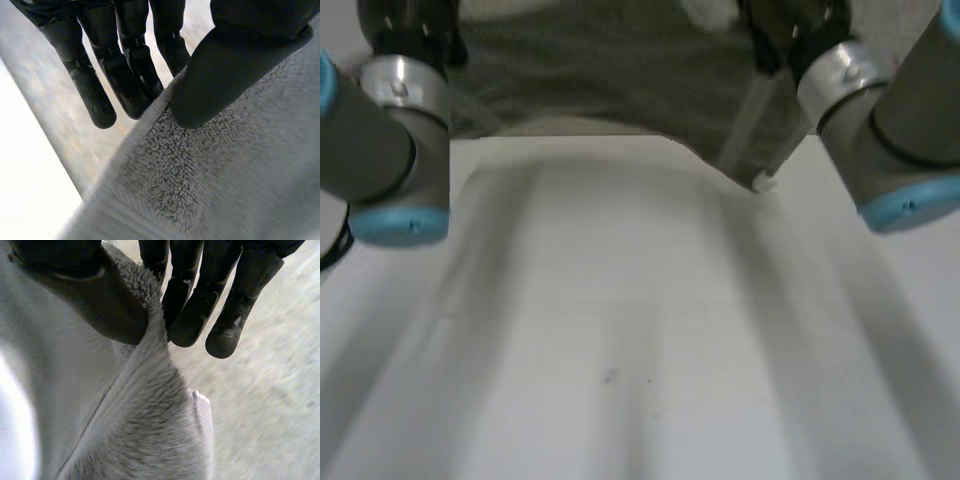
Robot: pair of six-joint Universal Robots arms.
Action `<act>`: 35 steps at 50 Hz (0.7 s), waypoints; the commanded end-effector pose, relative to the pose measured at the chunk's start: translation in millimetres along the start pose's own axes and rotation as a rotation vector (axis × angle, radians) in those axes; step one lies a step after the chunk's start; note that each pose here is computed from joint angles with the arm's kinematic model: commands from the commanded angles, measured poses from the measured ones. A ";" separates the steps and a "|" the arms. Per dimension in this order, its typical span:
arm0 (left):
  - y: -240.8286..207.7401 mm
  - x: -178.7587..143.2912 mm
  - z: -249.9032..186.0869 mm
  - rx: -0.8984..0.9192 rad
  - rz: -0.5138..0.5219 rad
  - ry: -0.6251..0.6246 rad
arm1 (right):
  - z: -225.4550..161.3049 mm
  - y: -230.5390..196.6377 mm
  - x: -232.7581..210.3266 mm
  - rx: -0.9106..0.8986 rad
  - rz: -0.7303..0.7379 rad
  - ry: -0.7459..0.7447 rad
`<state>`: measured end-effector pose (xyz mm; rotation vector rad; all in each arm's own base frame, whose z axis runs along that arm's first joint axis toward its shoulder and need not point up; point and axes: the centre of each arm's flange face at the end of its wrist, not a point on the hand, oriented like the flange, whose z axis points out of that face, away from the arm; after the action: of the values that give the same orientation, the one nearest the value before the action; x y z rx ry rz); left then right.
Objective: Fold the towel.
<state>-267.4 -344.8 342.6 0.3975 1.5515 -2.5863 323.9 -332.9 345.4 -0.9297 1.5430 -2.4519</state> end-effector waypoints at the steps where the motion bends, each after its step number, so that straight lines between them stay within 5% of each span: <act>1: 71.1 18.8 -71.1 -0.274 0.060 0.140 | -36.2 60.3 -31.6 -0.213 -0.051 -0.130; 10: 129.1 39.2 -147.6 -0.499 0.083 0.339 | -105.8 146.4 -79.2 -0.528 -0.011 -0.305; 35: 132.6 38.6 -168.6 -0.528 0.073 0.390 | -133.6 162.1 -55.0 -0.624 0.171 -0.197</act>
<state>-247.5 -259.5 144.8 0.9094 2.2056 -2.0015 265.9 -277.4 143.4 -1.1140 2.2308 -1.7173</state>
